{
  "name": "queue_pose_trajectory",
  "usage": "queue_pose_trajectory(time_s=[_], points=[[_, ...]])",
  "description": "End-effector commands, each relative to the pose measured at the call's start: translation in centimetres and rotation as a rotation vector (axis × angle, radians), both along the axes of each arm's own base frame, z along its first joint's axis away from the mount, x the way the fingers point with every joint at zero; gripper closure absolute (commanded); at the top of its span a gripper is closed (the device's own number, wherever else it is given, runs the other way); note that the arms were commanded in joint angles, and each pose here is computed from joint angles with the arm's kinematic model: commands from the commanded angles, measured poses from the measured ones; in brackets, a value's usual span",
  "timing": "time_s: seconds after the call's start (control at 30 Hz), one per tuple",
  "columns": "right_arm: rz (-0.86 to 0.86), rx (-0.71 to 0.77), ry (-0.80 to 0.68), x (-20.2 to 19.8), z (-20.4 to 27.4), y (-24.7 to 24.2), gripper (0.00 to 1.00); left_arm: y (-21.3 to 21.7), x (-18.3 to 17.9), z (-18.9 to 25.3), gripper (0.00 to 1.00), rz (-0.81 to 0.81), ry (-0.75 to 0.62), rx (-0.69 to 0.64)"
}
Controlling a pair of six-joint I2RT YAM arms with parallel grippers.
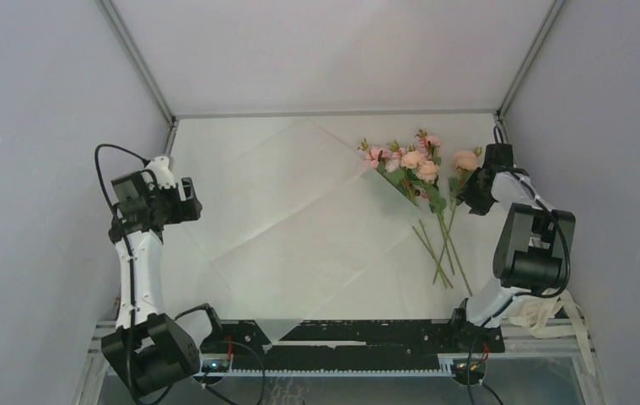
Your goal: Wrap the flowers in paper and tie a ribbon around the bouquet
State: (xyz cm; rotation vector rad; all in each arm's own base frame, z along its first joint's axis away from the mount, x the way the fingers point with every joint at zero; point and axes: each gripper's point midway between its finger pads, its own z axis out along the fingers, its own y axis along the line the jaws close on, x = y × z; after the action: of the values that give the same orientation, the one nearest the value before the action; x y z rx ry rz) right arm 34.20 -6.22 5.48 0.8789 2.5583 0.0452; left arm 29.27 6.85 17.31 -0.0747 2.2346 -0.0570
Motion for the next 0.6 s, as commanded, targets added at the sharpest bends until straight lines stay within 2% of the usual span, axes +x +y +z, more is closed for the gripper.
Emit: queue_pose_trajectory(time_s=[0.0, 0.37, 0.47, 0.57], points=[[0.046, 0.028, -0.034, 2.6, -0.4, 0.2, 0.5, -0.6, -0.6, -1.1, 0.18, -0.063, 0.041, 0.008], [0.065, 0.015, 0.031, 3.1, -3.2, -0.4, 0.56, -1.0, -0.6, -1.8, 0.18, -0.067, 0.054, -0.017], [0.083, 0.001, 0.06, 3.2, -4.2, -0.7, 0.7, -1.1, -0.7, -2.0, 0.18, -0.066, 0.061, -0.024], [0.074, -0.095, 0.088, 3.2, -3.7, -2.6, 0.85, -1.1, -0.7, -1.8, 0.18, -0.068, 0.059, -0.019]])
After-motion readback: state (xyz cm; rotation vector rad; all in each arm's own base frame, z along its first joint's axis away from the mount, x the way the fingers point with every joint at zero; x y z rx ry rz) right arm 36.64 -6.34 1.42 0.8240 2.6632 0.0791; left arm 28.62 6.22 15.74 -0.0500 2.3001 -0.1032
